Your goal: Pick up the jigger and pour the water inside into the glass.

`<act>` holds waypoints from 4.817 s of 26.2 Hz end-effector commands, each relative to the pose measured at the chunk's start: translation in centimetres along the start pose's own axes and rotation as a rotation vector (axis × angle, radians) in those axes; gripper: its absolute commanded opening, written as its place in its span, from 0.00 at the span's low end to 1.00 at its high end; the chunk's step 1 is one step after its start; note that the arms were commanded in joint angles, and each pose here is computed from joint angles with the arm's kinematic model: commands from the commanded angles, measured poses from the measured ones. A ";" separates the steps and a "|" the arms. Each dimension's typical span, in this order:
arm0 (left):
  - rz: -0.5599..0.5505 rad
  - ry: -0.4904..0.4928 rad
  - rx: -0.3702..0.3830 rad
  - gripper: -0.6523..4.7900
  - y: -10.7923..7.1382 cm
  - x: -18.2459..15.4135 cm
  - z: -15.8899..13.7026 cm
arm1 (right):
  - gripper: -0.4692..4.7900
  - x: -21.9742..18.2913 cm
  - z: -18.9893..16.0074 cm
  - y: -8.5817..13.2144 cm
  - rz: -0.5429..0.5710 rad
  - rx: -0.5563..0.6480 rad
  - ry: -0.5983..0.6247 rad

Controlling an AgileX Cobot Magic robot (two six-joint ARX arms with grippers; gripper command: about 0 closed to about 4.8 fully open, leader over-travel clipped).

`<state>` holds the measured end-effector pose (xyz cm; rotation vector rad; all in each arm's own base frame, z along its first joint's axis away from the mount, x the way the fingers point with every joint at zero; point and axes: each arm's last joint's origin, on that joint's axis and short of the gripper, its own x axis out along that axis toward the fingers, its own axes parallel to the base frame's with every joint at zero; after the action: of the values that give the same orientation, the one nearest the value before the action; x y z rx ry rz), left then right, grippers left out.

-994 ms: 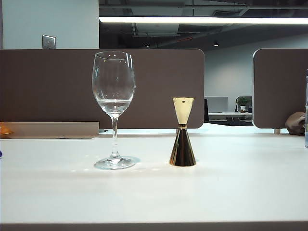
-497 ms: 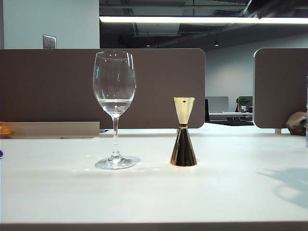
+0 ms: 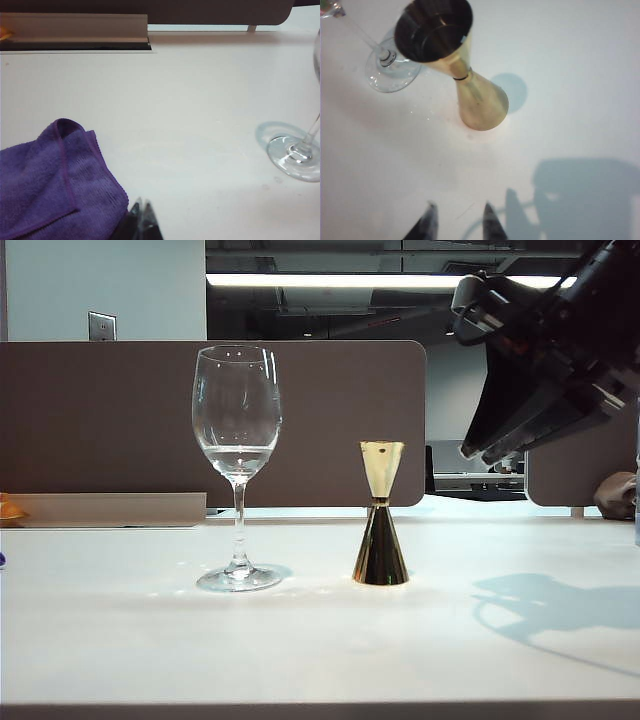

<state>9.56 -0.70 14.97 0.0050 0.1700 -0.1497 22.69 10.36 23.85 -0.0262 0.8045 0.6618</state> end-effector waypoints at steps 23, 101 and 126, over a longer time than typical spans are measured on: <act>-0.002 -0.002 0.008 0.11 0.0 0.0 0.0 | 0.30 2.5 -3.1 -1.0 -0.073 -0.081 -0.255; -0.002 -0.002 0.008 0.11 0.0 0.0 0.0 | 0.56 11.9 -1.0 -1.5 0.101 -0.133 -0.485; -0.002 -0.002 0.008 0.11 0.0 0.0 0.0 | 0.23 12.4 -1.2 -1.6 0.098 -0.124 -0.456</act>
<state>9.56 -0.70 14.97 0.0050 0.1696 -0.1497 29.09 15.41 14.20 0.0473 0.3234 0.7732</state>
